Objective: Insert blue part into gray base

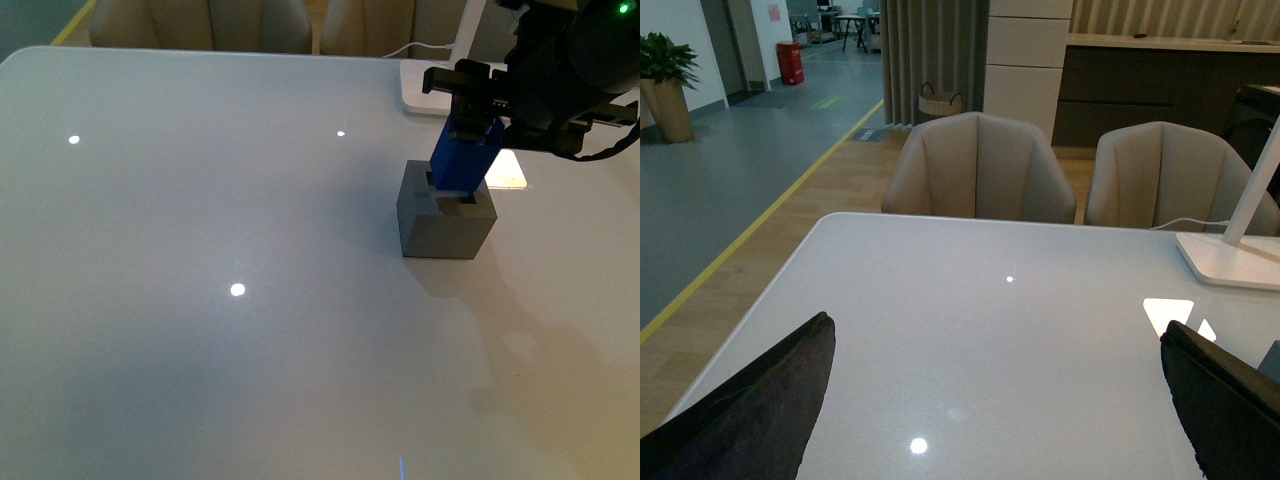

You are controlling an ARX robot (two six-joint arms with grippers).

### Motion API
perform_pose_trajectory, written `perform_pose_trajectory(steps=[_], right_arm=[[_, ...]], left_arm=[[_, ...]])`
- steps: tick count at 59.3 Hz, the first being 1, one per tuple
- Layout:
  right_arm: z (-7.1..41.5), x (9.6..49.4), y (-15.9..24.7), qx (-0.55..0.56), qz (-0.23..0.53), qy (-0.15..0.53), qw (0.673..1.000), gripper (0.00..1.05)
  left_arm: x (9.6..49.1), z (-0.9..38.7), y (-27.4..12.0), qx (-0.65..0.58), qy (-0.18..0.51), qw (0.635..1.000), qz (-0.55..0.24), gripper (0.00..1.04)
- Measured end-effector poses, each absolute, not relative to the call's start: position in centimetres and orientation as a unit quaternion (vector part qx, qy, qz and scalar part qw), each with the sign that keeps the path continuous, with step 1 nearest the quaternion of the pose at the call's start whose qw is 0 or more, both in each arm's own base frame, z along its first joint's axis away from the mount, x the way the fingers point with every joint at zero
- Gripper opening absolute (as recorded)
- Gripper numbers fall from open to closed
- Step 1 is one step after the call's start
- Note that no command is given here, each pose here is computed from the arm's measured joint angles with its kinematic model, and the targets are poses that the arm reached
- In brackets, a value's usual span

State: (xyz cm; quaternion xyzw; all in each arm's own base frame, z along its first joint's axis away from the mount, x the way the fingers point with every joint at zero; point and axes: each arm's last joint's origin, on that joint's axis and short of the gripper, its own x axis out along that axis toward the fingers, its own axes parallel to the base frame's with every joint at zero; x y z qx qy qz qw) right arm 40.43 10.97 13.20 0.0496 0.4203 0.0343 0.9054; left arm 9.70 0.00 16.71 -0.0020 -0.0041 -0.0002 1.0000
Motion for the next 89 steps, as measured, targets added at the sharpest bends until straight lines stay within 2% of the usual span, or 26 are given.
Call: perform_pose_trajectory(steps=[45,65,72,81,89], right_arm=[[11.5,41.3,10.7,0.047,0.02,0.436,0.898,0.45],[11.6,41.3,10.2,0.055,0.022,0.425,0.903,0.97],[12.8,40.1,9.9,0.057,0.026,0.4,0.915,0.96],[16.7,37.4,9.1,0.052,0.035,0.328,0.943,0.96],[18.9,36.4,8.8,0.051,0.038,0.297,0.953,0.96]], left_arm=[[9.7,16.7,0.0,-0.002,-0.004,1.0,0.0,0.97],[9.7,16.7,0.0,-0.002,-0.004,1.0,0.0,0.97],[9.7,16.7,0.0,-0.002,-0.004,1.0,0.0,0.97],[9.7,16.7,0.0,-0.002,-0.004,1.0,0.0,0.97],[9.7,16.7,0.0,-0.002,-0.004,1.0,0.0,0.97]])
